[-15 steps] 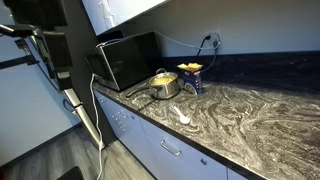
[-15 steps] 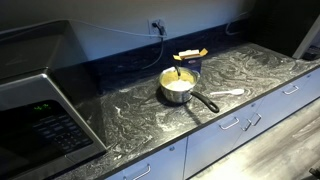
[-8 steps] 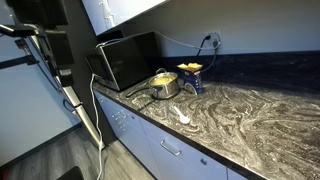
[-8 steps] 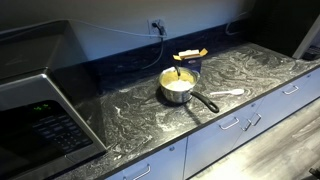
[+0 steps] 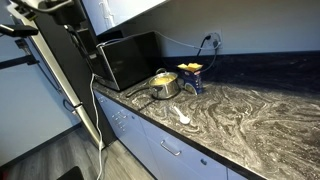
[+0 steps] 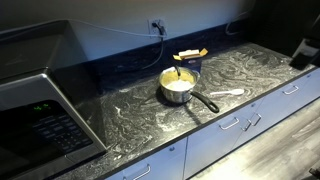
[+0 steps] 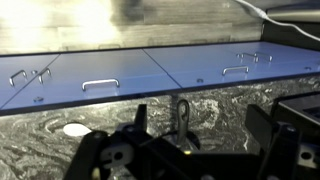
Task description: Take the lid off of the pot then stir the pot with the spoon
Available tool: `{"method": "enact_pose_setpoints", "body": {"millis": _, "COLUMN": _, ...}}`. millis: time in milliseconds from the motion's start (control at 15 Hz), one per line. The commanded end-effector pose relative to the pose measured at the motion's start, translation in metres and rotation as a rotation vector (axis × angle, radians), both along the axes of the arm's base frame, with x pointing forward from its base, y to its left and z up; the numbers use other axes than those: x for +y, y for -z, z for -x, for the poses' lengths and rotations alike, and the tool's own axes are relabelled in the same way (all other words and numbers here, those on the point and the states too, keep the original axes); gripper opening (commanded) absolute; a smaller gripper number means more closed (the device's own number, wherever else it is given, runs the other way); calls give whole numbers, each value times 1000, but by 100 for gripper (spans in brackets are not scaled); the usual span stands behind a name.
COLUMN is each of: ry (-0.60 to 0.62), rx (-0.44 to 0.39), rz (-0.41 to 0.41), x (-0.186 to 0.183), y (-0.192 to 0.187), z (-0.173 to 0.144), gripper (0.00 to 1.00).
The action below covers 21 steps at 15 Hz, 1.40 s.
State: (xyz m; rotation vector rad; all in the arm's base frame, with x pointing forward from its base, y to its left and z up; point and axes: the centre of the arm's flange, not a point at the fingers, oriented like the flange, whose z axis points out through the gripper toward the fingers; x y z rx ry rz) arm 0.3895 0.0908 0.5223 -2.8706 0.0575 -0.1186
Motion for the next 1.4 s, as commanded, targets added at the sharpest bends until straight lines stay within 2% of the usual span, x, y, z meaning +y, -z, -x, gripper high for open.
{"method": "enact_pose_setpoints", "body": {"millis": 0, "ry": 85, "rx": -154, "rz": 22, "x": 47, "y": 5, "z": -44, "gripper": 100}}
{"method": "enact_pose_setpoints", "body": {"millis": 200, "ry": 153, "rx": -300, "rz": 54, "x": 78, "y": 10, "z": -70, "gripper": 100}}
{"method": "enact_pose_setpoints", "body": {"millis": 333, "ry": 179, "rx": -355, "rz": 110, "x": 94, "y": 17, "z": -84, "gripper": 100}}
{"method": "enact_pose_setpoints", "body": {"millis": 400, "ry": 136, "rx": -326, "rz": 65, "x": 79, "y": 14, "z": -59, "gripper": 100}}
{"method": "enact_pose_setpoints", "body": {"millis": 800, "ry": 146, "rx": -326, "rz": 69, "x": 79, "y": 18, "z": -64, "gripper": 100}}
{"method": "enact_pose_setpoints", "body": {"millis": 933, "ry": 178, "rx": -321, "rz": 82, "x": 86, "y": 21, "z": -78, "gripper": 100}}
{"method": "enact_pose_setpoints", "body": {"millis": 1333, "ry": 217, "rx": -317, "rz": 195, "x": 109, "y": 34, "z": -125, "gripper": 100}}
